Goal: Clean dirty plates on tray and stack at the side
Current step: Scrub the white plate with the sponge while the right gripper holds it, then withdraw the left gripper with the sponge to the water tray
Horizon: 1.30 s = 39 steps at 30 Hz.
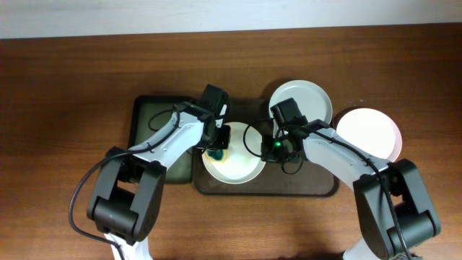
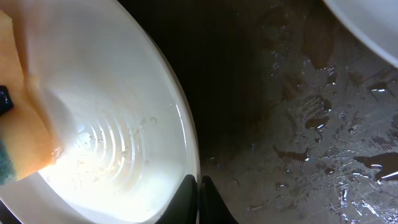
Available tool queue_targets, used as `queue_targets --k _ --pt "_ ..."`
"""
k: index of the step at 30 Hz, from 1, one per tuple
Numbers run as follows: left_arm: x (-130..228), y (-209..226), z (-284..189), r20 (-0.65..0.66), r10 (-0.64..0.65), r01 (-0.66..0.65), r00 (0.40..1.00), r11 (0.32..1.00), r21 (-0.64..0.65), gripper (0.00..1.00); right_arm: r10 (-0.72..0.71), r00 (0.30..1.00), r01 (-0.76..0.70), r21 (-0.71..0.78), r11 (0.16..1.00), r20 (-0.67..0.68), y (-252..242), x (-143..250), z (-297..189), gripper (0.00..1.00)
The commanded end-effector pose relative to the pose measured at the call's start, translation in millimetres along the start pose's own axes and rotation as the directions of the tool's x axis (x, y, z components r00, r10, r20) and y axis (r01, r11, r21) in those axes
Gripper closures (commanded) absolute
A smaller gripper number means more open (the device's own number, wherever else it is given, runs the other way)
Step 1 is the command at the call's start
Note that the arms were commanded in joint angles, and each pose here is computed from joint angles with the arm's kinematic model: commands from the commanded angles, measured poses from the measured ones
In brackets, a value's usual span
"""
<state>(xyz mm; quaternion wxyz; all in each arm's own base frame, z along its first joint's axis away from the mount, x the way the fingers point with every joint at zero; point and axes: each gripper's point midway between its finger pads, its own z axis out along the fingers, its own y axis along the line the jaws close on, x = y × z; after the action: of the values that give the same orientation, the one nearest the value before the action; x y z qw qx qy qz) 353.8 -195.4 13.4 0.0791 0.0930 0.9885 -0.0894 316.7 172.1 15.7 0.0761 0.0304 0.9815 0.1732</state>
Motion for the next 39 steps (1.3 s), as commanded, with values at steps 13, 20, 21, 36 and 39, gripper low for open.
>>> queue_targets --k 13,20,21,36,39 --pt "51.2 -49.7 22.0 -0.117 0.089 -0.076 0.989 0.991 0.110 1.00 0.017 1.000 -0.017 0.005 1.000 -0.024 -2.7 7.6 4.0 0.96" --pt "55.8 -54.5 24.8 -0.113 0.074 -0.065 0.991 0.995 0.073 1.00 0.018 0.999 -0.018 0.009 1.000 -0.031 -3.6 9.4 4.0 0.96" --pt "57.7 -60.5 24.1 -0.123 0.075 -0.062 0.990 0.992 0.109 1.00 0.018 0.999 -0.018 0.009 1.000 -0.031 -3.6 9.3 4.0 0.96" --pt "-32.0 -84.4 -73.9 0.067 0.014 -0.044 0.998 0.880 0.473 1.00 0.018 0.999 -0.017 0.009 1.000 -0.031 -3.7 9.3 4.0 0.96" --pt "-59.0 -46.3 -112.3 0.176 -0.050 -0.013 0.983 0.941 0.338 1.00 0.018 0.999 -0.017 0.009 1.000 -0.031 -3.7 9.3 4.0 0.96"
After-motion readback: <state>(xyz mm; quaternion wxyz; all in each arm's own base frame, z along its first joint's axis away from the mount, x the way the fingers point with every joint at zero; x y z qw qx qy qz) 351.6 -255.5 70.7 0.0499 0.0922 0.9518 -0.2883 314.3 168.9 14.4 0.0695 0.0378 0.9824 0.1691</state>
